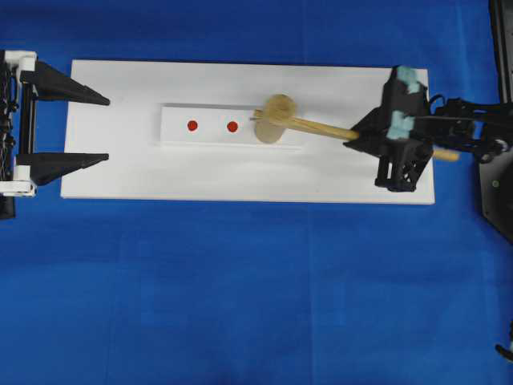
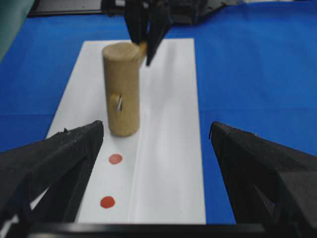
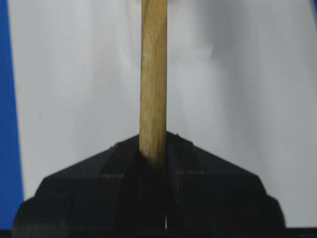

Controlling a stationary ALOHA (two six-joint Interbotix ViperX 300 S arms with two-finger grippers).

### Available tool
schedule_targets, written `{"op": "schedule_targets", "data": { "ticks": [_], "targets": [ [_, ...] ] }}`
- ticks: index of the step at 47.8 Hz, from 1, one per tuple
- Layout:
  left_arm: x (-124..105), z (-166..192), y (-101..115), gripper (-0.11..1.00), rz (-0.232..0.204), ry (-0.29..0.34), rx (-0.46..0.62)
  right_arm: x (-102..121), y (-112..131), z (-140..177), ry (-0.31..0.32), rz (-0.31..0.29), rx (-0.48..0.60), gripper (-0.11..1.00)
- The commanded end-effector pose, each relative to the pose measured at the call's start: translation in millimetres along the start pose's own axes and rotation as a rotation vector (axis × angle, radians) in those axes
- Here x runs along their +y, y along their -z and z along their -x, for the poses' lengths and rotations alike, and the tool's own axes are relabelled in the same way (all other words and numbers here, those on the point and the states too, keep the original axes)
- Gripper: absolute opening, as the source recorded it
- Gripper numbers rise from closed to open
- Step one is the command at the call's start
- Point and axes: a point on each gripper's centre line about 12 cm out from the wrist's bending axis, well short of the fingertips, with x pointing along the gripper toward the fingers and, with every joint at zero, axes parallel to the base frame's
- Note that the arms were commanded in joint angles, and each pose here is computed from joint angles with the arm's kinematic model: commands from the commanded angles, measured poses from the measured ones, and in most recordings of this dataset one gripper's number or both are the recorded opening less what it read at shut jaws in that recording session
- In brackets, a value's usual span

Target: Hit the mark with a hammer.

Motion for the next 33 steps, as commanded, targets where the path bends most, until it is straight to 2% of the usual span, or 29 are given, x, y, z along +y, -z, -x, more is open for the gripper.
{"op": "schedule_targets", "data": {
  "ticks": [1, 7, 13, 23, 33],
  "targets": [
    [0, -1, -4, 0.87, 0.003, -0.001, -0.014, 4, -32, 19, -0.017, 0.004, -0.129, 0.02],
    [1, -1, -5, 0.87, 0.005, -0.003, -0.015, 7, -49, 41, -0.034, 0.016, -0.219, 0.02],
    [1, -1, -4, 0.87, 0.003, -0.003, -0.014, 8, -54, 51, -0.042, 0.029, -0.241, 0.02],
    [1, -2, -4, 0.87, 0.003, -0.003, -0.015, 9, -58, 45, -0.043, 0.03, -0.23, 0.02],
    [1, -2, -4, 0.87, 0.003, -0.003, -0.014, 15, -73, 30, -0.052, 0.038, -0.219, 0.02]
  ]
}}
